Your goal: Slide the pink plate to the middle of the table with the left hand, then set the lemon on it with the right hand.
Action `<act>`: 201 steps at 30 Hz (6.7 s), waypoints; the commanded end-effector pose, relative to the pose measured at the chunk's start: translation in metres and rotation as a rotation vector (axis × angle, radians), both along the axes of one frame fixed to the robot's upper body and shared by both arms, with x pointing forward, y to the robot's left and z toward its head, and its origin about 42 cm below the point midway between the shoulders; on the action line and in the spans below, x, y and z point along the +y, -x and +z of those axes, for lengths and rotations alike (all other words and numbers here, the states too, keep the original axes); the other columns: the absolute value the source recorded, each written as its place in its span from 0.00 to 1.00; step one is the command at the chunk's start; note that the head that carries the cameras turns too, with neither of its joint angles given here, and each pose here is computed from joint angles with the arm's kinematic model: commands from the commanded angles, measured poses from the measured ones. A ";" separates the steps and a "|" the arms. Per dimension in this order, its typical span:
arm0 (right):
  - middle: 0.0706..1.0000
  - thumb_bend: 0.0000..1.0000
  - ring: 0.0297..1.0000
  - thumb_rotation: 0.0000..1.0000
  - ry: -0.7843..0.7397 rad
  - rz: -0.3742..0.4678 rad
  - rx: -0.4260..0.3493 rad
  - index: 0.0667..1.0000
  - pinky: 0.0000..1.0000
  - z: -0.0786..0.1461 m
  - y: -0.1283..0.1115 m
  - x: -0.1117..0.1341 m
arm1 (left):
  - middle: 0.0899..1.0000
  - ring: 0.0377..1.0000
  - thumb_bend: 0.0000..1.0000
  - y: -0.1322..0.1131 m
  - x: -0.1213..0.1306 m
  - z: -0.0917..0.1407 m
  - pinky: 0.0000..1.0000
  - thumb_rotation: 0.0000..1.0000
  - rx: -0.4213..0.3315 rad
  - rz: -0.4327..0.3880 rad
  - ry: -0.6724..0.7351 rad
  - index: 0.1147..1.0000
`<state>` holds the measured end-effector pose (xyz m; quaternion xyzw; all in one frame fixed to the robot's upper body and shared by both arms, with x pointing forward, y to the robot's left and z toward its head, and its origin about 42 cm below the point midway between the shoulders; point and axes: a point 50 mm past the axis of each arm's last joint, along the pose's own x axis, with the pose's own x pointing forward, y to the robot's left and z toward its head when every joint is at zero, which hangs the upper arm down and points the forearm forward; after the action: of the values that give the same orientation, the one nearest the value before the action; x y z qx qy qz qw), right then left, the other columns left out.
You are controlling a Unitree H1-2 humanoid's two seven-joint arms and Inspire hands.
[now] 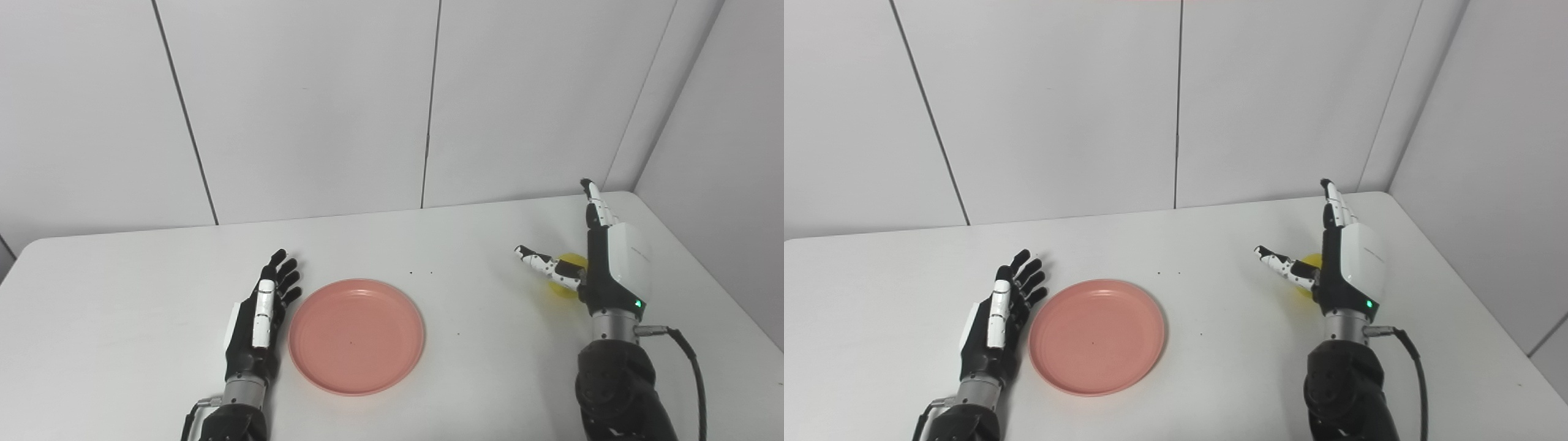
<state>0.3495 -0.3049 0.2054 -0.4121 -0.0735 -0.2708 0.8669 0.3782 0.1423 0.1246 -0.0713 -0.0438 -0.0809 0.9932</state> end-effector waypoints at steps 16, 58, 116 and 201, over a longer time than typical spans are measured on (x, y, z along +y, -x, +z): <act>0.88 0.92 0.85 0.31 0.013 -0.095 0.070 0.89 0.78 0.005 -0.025 -0.033 | 0.88 0.88 0.60 0.001 0.013 -0.010 0.85 1.00 0.019 0.012 0.008 0.87; 0.67 0.53 0.43 0.00 -0.123 -0.001 0.214 0.70 0.32 -0.021 -0.033 -0.022 | 0.88 0.89 0.59 0.006 0.014 -0.005 0.86 1.00 0.025 -0.002 0.010 0.87; 0.41 0.52 0.42 0.00 -0.103 0.642 -0.195 0.48 0.20 0.032 -0.023 0.179 | 0.91 0.92 0.59 0.013 -0.012 0.001 0.90 1.00 0.019 -0.046 -0.025 0.91; 0.85 0.66 0.86 0.94 -0.005 0.897 -0.124 0.83 0.95 -0.025 -0.011 0.186 | 0.91 0.92 0.55 0.014 -0.027 0.003 0.89 1.00 -0.018 -0.022 -0.119 0.90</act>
<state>0.3583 -0.1215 0.1604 -0.3469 -0.2474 0.1182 0.8969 0.3644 0.1222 0.1267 -0.0112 -0.0472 -0.0944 0.9943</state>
